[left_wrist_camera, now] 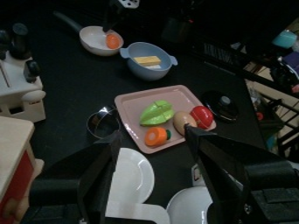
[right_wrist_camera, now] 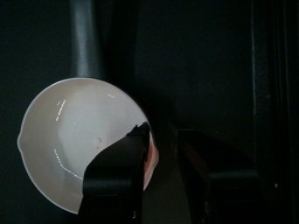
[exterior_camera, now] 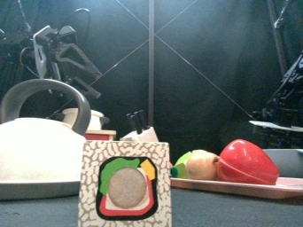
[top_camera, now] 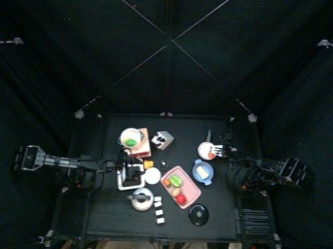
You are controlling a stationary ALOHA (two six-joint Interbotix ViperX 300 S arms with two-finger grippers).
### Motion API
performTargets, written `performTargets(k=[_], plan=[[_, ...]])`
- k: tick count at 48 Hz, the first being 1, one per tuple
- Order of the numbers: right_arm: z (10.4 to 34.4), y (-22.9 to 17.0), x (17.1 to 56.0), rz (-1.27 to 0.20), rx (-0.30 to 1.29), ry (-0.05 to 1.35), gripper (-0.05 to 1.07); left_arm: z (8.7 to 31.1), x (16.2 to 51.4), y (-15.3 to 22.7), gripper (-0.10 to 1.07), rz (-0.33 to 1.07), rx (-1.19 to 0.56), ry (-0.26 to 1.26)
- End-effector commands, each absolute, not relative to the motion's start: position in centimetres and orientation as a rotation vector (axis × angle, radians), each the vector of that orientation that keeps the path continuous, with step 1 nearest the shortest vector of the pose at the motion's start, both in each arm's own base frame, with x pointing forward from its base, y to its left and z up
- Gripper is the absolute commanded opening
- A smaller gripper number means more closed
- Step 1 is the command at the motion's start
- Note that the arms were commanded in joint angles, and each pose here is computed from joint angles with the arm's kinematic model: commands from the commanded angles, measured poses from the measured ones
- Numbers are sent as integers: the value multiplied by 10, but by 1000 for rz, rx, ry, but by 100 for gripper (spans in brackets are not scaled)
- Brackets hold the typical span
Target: Grab pan
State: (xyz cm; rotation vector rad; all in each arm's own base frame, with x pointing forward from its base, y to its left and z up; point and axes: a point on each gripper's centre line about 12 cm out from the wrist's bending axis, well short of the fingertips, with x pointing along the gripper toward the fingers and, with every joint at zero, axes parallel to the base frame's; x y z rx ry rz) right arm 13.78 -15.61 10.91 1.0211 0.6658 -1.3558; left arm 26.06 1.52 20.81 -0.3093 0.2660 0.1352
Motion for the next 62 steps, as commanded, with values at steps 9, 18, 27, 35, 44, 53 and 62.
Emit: performTargets(k=[9, 18, 27, 35, 44, 53, 62], plan=[[111, -165, 144, -1342, 1027, 644, 65, 212, 262, 16, 94, 136, -308, 250], [112, -166, 146, -1341, 1026, 640, 55, 212, 262, 16, 94, 137, -310, 250], [114, -167, 147, -1343, 1038, 624, 44, 212, 262, 16, 94, 136, -308, 250], [124, -172, 152, -1330, 1033, 581, 43, 212, 262, 16, 94, 136, -308, 250], [132, -174, 155, -1320, 1034, 547, 43, 213, 262, 16, 94, 136, -308, 249], [130, -173, 154, -1320, 1032, 556, 43, 212, 262, 16, 94, 136, -308, 250], [129, -173, 154, -1320, 1026, 563, 43, 213, 262, 16, 94, 136, -308, 249]])
